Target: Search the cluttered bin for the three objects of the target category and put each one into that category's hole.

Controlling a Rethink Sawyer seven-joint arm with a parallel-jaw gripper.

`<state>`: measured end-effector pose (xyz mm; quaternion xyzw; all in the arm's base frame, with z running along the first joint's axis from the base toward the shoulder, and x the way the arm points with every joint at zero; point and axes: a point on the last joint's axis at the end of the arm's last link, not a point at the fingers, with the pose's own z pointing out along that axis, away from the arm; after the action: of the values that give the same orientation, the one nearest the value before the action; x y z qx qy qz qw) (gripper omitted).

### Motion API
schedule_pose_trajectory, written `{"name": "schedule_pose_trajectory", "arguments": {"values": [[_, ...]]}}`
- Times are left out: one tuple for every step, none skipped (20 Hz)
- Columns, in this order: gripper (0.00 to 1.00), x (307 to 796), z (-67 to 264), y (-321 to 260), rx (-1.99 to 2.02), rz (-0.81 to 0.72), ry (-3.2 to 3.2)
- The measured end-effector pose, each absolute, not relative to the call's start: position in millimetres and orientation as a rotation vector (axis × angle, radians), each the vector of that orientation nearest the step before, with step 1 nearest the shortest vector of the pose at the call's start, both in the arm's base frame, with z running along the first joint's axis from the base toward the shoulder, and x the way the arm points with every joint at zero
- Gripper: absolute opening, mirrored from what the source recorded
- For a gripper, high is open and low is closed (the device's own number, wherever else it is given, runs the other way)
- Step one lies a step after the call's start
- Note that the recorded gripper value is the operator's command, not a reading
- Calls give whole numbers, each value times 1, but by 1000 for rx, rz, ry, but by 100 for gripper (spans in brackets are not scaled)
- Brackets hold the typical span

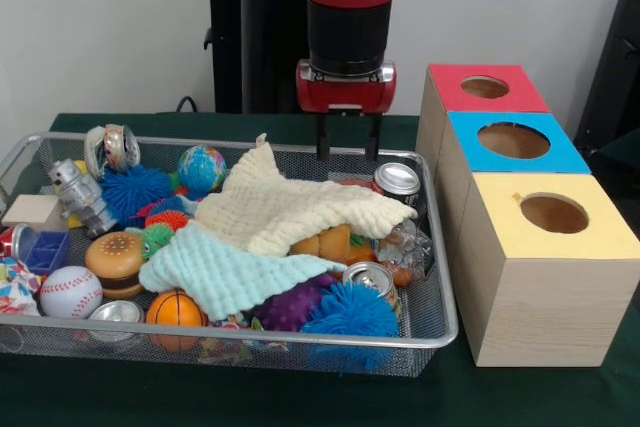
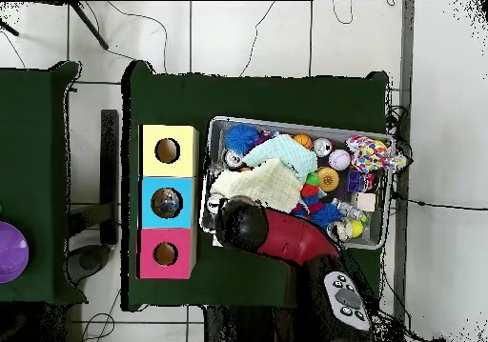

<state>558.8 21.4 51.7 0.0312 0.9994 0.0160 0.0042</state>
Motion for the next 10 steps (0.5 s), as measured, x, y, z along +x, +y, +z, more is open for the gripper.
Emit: {"name": "schedule_pose_trajectory", "arguments": {"values": [[100,559,51,21,102,52,3133],[100,558,48,21,114,57,3138],[100,556,43,21,130,65,3148],[100,555,40,20,136,68,3152],[100,553,36,20,142,71,3157],[100,551,30,19,147,72,3162],[100,549,26,19,151,71,3163],[100,548,23,18,153,71,3164],[100,546,15,17,159,69,3163],[100,544,5,15,166,64,3160]]}}
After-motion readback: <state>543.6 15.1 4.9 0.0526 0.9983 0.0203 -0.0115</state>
